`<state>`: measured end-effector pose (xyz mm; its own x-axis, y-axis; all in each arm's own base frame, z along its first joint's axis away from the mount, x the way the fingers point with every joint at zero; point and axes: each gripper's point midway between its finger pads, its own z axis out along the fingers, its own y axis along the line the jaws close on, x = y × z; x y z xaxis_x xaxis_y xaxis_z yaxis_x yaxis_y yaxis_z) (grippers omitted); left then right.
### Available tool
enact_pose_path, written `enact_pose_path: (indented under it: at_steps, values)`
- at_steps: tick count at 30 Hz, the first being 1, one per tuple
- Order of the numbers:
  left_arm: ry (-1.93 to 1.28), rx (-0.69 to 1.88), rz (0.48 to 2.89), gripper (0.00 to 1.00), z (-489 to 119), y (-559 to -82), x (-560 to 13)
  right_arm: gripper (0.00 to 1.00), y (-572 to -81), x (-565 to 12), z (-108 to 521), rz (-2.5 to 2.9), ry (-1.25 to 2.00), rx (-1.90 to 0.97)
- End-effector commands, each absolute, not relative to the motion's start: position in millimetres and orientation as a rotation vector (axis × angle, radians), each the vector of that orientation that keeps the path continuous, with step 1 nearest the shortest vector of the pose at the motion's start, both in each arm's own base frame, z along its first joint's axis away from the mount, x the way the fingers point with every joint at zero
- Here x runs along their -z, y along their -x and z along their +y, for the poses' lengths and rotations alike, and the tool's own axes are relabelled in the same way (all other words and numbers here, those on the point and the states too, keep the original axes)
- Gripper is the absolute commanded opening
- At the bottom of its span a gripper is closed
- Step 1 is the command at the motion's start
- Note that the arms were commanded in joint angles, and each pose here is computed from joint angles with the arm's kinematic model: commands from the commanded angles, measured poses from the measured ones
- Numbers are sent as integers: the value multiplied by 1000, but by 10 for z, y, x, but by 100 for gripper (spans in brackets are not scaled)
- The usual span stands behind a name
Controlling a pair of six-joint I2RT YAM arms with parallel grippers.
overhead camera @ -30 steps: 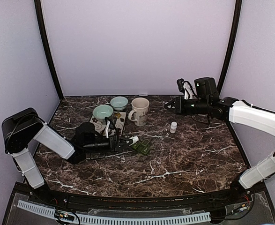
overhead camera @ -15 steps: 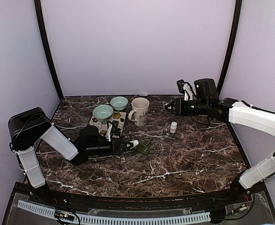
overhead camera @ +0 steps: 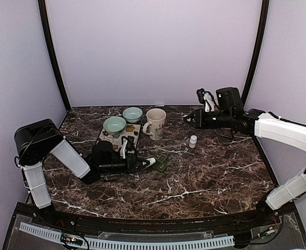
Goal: Sort the pills into containers
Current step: Pour the pill into the compartment of the pill container.
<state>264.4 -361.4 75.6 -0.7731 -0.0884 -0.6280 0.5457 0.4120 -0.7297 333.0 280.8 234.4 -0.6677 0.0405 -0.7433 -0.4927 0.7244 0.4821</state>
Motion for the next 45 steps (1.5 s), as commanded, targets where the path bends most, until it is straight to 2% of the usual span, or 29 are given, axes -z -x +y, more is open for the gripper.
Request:
enact_pose_path:
  at_steps: [1,45]
  values:
    - [-410,1405,2036,0,-3688,-2666,-856,0,-3370,-2448,2798,2100,343,-887]
    - [-406,1300,2115,0,-3712,-2698,-645,0,-3355,-2431,2795,2100,347,-897]
